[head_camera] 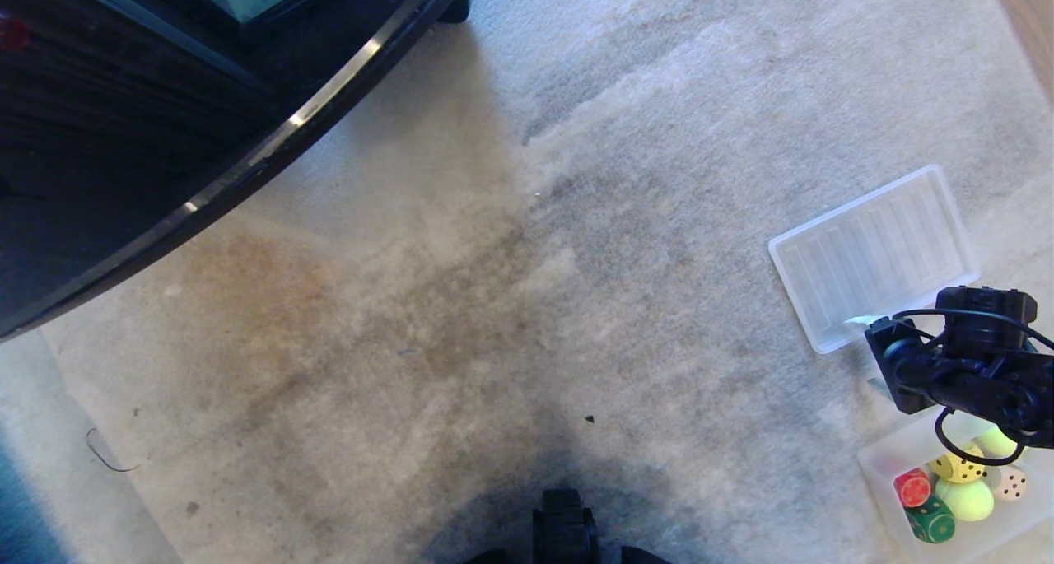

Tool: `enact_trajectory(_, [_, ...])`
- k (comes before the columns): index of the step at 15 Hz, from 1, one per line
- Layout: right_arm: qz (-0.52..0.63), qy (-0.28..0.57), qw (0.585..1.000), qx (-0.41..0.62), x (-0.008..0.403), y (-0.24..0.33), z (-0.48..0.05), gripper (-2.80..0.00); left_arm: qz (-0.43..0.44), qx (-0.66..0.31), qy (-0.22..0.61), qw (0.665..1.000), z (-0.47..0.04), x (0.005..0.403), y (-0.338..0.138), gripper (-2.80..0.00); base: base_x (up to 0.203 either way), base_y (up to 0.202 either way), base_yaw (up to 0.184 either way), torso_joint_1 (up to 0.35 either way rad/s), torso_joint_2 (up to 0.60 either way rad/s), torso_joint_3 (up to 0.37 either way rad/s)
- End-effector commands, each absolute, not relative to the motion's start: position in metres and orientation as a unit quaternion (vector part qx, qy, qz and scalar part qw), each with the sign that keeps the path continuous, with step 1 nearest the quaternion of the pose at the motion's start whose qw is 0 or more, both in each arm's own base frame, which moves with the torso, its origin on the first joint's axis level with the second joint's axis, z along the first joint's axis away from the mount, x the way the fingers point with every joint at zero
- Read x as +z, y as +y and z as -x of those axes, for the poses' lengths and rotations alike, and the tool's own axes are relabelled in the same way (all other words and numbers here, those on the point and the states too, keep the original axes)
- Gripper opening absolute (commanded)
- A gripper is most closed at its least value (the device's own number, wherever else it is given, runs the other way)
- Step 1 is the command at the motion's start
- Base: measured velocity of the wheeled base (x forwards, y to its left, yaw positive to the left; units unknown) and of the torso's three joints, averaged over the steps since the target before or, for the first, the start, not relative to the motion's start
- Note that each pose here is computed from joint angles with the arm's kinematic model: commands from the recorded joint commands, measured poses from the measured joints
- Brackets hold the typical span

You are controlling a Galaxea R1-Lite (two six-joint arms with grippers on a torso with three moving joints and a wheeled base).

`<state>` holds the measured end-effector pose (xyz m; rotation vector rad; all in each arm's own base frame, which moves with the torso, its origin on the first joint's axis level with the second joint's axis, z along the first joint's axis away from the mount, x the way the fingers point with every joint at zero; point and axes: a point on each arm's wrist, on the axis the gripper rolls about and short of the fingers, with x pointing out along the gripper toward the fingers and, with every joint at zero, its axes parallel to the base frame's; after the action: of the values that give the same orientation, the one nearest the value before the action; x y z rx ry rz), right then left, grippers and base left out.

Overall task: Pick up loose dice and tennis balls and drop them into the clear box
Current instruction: Close the lid

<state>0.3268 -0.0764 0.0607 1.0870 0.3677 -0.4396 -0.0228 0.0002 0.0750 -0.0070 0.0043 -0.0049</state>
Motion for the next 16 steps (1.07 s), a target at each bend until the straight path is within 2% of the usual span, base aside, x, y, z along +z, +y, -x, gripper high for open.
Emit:
enact_trajectory(1, [-0.514, 0.179, 0.813, -0.209, 0.051, -0.076, -0.331, -2.8, 0.004, -0.002, 0.002, 1.0, 0.023, 0.075, 0.0, -2.8, 0.0, 0.0, 0.0, 0.0, 0.0, 0.0])
enact_trajectory(11, [-0.512, 0.139, 0.828, -0.18, 0.07, -0.076, -0.335, -2.8, 0.004, -0.002, 0.002, 1.0, 0.023, 0.075, 0.0, -2.8, 0.0, 0.0, 0.0, 0.0, 0.0, 0.0])
enact_trajectory(16, [-0.498, 0.097, 0.847, -0.155, 0.115, -0.07, -0.304, -2.8, 0.004, -0.002, 0.002, 1.0, 0.023, 0.075, 0.0, -2.8, 0.0, 0.0, 0.0, 0.0, 0.0, 0.0])
